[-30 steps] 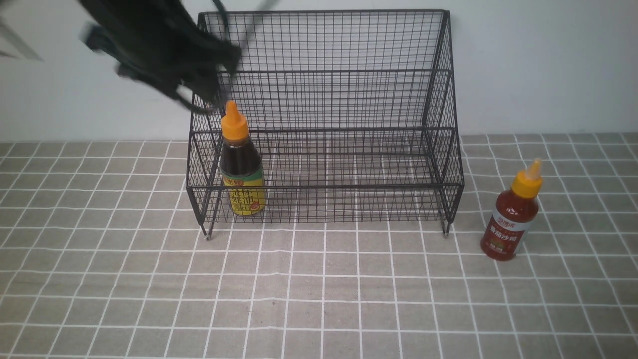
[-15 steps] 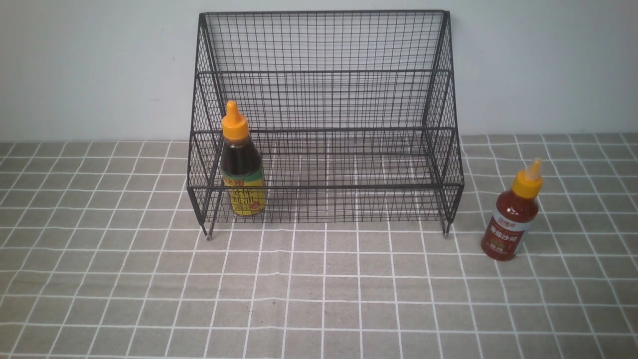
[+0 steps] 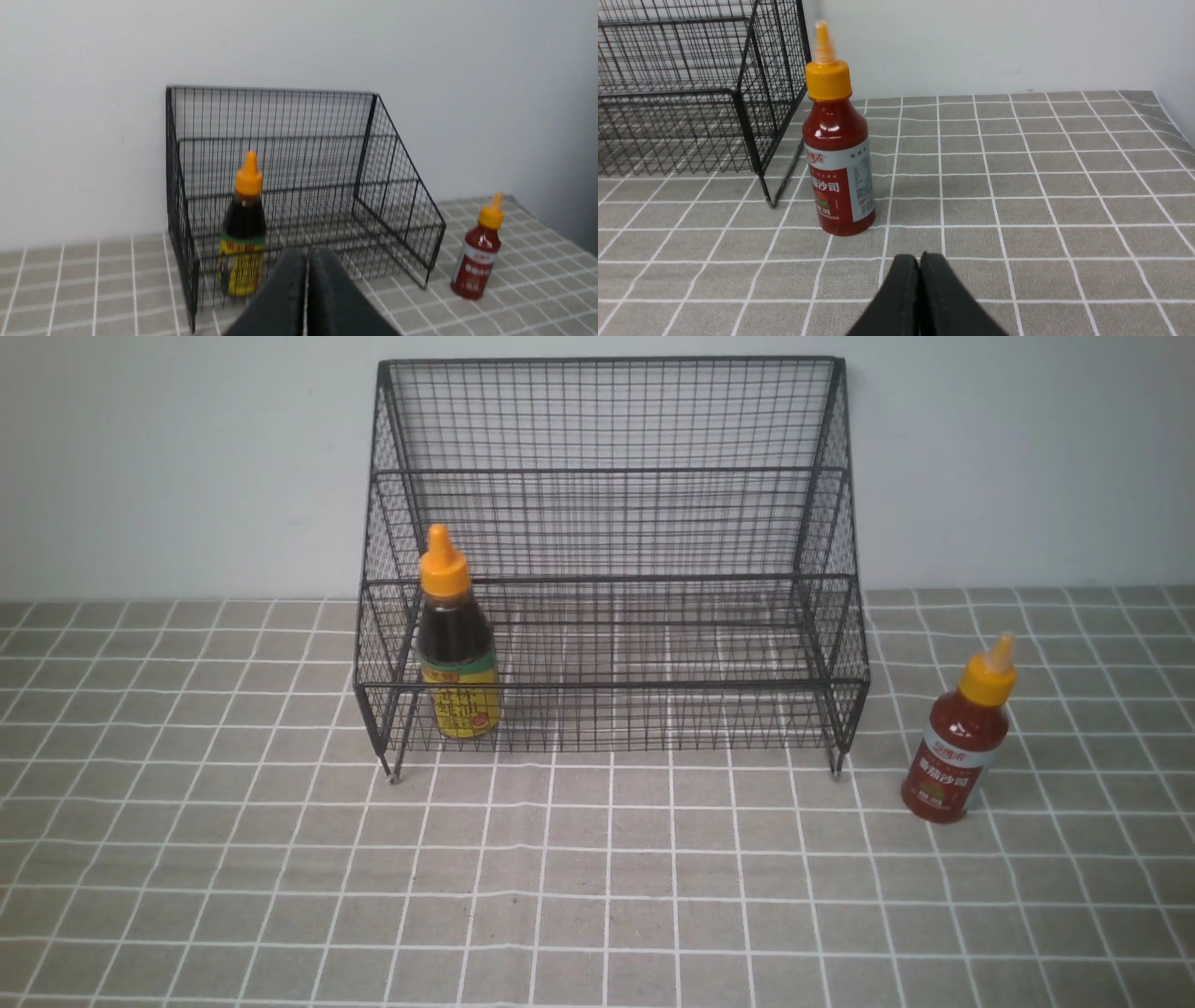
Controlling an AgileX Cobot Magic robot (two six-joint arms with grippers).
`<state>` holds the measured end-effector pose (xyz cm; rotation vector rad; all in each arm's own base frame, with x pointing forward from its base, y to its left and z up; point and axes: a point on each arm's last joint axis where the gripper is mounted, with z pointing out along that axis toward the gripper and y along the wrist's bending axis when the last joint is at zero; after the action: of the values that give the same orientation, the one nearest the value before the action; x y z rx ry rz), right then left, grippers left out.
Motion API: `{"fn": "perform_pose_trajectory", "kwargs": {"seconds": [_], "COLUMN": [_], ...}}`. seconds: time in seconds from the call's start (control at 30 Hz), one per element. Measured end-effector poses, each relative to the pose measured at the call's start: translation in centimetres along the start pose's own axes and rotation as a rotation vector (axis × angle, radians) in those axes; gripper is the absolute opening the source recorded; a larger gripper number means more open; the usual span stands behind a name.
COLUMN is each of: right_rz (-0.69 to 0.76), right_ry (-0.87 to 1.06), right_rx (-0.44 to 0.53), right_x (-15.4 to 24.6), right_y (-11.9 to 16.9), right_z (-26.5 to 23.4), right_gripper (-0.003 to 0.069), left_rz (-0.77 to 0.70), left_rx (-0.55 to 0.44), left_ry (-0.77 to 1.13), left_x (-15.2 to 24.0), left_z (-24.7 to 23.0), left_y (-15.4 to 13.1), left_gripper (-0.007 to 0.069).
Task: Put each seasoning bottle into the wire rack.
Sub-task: Use the right arm to grab the condiment bottle closest to it
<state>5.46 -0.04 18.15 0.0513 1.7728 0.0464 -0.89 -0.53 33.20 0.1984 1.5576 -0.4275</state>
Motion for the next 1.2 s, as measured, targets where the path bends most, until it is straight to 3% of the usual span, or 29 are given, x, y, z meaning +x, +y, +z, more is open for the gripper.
{"fn": "perform_pose_trajectory", "kwargs": {"seconds": [0.37, 0.6, 0.63, 0.67, 0.8, 0.93, 1.2], "right_rz": [0.0, 0.0, 0.0, 0.0, 0.0, 0.0, -0.001], "right_ry": [0.0, 0.0, 0.0, 0.0, 0.0, 0.0, 0.001], "right_rx": [0.0, 0.0, 0.0, 0.0, 0.0, 0.0, 0.0], "right_x": [0.0, 0.0, 0.0, 0.0, 0.0, 0.0, 0.0], "right_y": [0.0, 0.0, 0.0, 0.0, 0.0, 0.0, 0.0], "right_z": [0.0, 0.0, 0.0, 0.0, 0.0, 0.0, 0.0], "right_gripper": [-0.0015, -0.0015, -0.0015, -0.0015, -0.0015, -0.0015, -0.0015], "left_rz": [0.092, 0.143, 0.137, 0.137, 0.146, 0.116, 0.098], "left_rx": [-0.059, -0.171, 0.001, -0.231, -0.352, -0.373, -0.373], "left_ry": [0.007, 0.038, 0.055, 0.055, 0.198, 0.322, 0.303], "left_x": [-0.9, 2.6, 3.2, 4.8, 11.4, 15.5, 15.7], "left_z": [3.6, 4.1, 4.0, 4.1, 4.9, 5.2, 5.3], "left_y": [0.7, 1.8, 2.0, 2.3, 4.0, 4.9, 4.9], "left_gripper": [-0.0006, -0.0006, -0.0006, -0.0006, -0.0006, -0.0006, -0.0006]}}
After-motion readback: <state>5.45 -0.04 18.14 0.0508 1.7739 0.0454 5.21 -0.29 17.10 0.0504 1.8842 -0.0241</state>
